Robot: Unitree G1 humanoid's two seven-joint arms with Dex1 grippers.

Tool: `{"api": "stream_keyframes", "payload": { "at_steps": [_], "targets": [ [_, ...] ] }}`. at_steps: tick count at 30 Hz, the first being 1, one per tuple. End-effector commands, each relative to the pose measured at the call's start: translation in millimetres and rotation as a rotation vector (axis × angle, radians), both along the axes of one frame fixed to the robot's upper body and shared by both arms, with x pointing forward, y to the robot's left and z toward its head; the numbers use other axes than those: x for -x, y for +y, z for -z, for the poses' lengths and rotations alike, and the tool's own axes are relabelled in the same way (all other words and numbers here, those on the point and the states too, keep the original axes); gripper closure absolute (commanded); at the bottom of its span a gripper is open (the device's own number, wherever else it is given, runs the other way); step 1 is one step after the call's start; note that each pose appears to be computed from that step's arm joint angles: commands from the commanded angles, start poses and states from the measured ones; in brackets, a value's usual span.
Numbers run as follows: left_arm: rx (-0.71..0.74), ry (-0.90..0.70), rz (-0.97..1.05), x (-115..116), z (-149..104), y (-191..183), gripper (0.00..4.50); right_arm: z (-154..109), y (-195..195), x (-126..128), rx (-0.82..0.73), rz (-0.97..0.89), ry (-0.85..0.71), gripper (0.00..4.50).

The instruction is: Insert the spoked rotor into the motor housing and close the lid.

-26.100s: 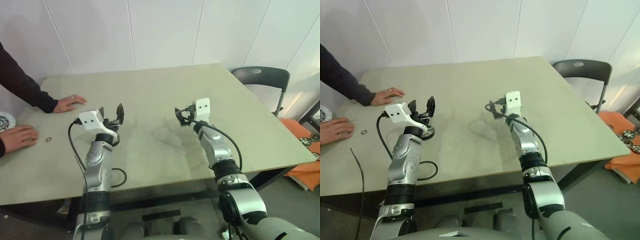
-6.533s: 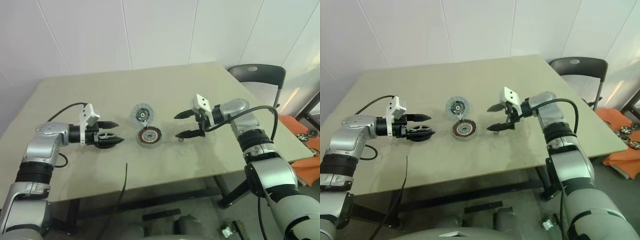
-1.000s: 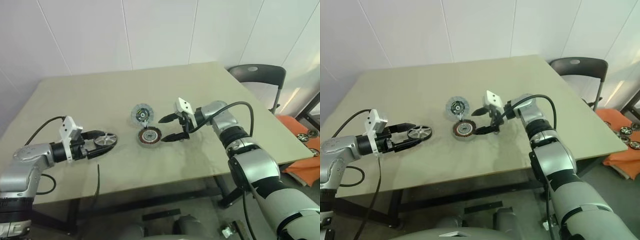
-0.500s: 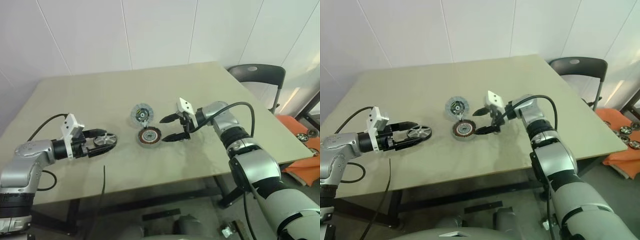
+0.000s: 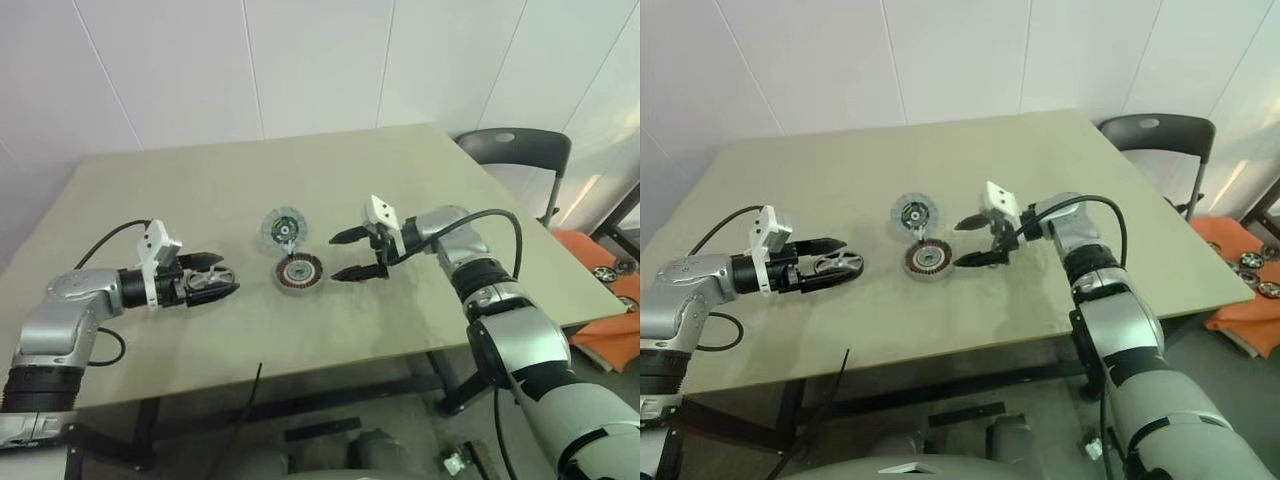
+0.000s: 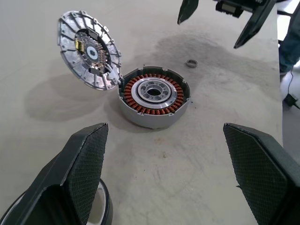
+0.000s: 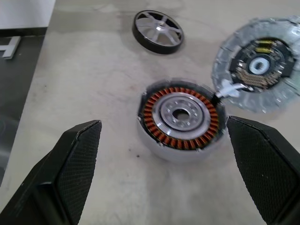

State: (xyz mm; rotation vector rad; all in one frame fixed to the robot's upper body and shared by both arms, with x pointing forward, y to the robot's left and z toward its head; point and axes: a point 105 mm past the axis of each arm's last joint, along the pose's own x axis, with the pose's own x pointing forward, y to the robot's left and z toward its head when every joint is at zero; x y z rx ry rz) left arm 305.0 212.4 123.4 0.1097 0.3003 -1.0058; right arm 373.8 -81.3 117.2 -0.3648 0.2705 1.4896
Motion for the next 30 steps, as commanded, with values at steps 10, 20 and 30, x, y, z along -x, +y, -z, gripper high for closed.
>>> {"api": "stream_keyframes", "payload": {
  "at_steps": [10,20,30],
  "targets": [
    [-0.002,-0.043,0.060,-11,-8,-10,0.32,-13,-13,-6,-0.047,0.077,-0.066,0.06],
    [0.017,-0.056,0.037,-10,-7,-7,0.32,-13,-23,-10,-0.045,0.141,-0.068,0.06],
    [0.039,-0.125,-0.040,-11,-13,5,0.32,-22,-28,-18,-0.047,0.181,-0.096,0.06]
  ]
}}
